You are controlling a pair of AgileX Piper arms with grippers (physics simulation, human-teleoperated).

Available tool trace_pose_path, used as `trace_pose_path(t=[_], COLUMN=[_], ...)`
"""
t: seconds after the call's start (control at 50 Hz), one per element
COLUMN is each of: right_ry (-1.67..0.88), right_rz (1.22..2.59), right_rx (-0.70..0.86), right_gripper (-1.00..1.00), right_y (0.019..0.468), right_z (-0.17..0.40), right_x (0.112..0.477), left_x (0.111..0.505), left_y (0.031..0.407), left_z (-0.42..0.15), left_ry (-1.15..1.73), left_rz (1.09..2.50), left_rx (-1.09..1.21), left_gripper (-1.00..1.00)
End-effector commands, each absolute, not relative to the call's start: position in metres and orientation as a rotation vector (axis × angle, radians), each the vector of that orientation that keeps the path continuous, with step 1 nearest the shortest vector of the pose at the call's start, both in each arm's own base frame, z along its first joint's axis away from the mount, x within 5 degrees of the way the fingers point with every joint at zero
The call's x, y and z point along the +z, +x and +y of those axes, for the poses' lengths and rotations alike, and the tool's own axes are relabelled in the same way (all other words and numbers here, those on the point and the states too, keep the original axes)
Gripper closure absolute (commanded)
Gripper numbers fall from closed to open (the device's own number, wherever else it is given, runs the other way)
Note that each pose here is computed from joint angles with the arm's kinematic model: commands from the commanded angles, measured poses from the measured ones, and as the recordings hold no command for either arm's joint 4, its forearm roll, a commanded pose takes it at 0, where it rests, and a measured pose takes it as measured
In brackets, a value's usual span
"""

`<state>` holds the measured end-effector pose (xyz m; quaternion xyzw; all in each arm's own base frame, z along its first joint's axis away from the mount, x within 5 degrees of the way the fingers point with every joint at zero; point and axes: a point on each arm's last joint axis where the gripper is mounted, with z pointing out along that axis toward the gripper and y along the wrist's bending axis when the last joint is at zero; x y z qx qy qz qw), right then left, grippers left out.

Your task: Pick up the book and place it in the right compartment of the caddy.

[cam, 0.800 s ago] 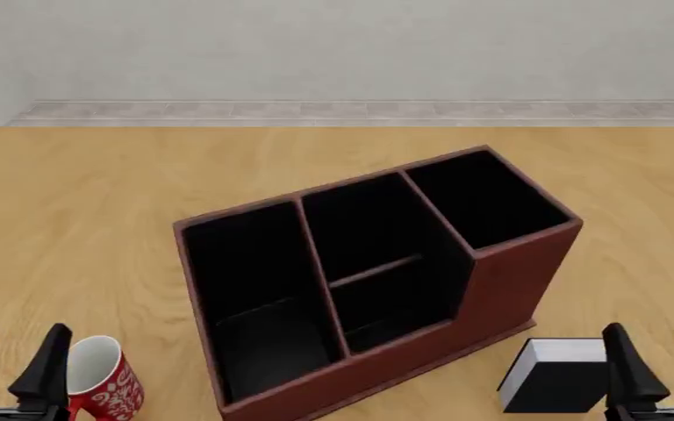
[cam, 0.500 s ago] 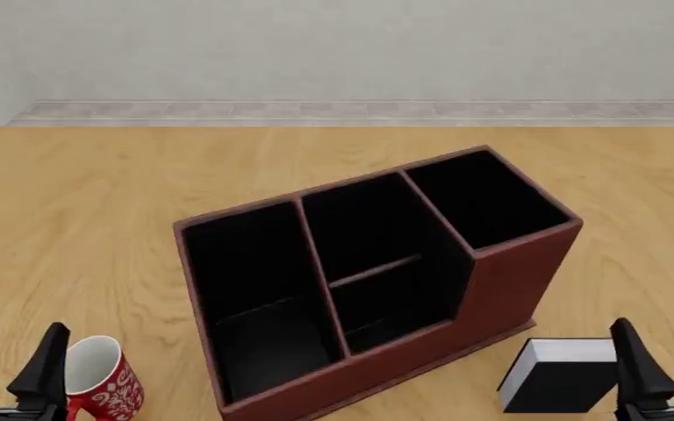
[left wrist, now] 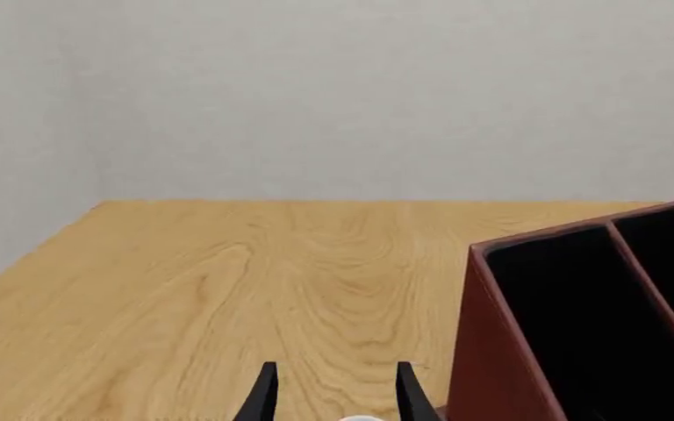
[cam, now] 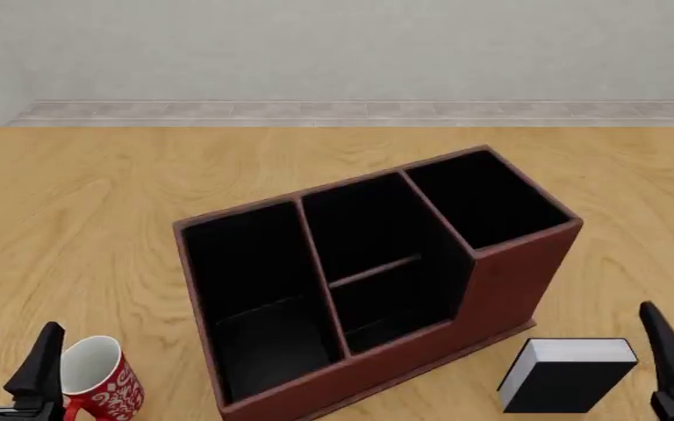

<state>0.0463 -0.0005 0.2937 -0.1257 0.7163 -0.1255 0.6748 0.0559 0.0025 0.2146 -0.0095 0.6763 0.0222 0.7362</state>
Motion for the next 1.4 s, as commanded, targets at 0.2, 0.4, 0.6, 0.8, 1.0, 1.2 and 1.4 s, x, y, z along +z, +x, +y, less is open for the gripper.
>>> trace_pose_path(t=[0.2,0.4,0.6,0.8,1.0,1.2,1.4], right_ry=[-0.575,-0.707,-0.807,-0.926,-1.002,-1.081,-1.160], right_rz=[1.782,1.848,1.866,1.919,1.951,1.980,2.020], right_rx=[-0.443,-0.520,-0.595,-0.642,-0.623,-0.589,-0.568], right_gripper=[-1.00,-1.00,-1.00,-1.00,-1.00,-1.00,-1.00], right_y=[0.057,0.066,0.069,0.070,0.066,0.068,0.077], right_z=[0.000,-0.002,-0.004,-0.006,-0.004,-0.002,-0.002], right_x=[0.338,0.347,0.364,0.359,0.363,0.367,0.359], left_x=[0.214,0.214,0.215,0.214,0.213,0.213,0.213], left_y=[0.056,0.056,0.057,0.057,0.057,0.057,0.057], left_z=[0.003,0.003,0.003,0.003,0.003,0.003,0.003], left_ry=[-0.034,-0.037,-0.033,-0.029,-0.023,-0.023,-0.021], left_rz=[1.484,1.483,1.481,1.485,1.492,1.495,1.497], left_rx=[0.056,0.058,0.057,0.057,0.054,0.057,0.055], left_gripper=[-1.00,-1.00,-1.00,-1.00,-1.00,-1.00,-1.00])
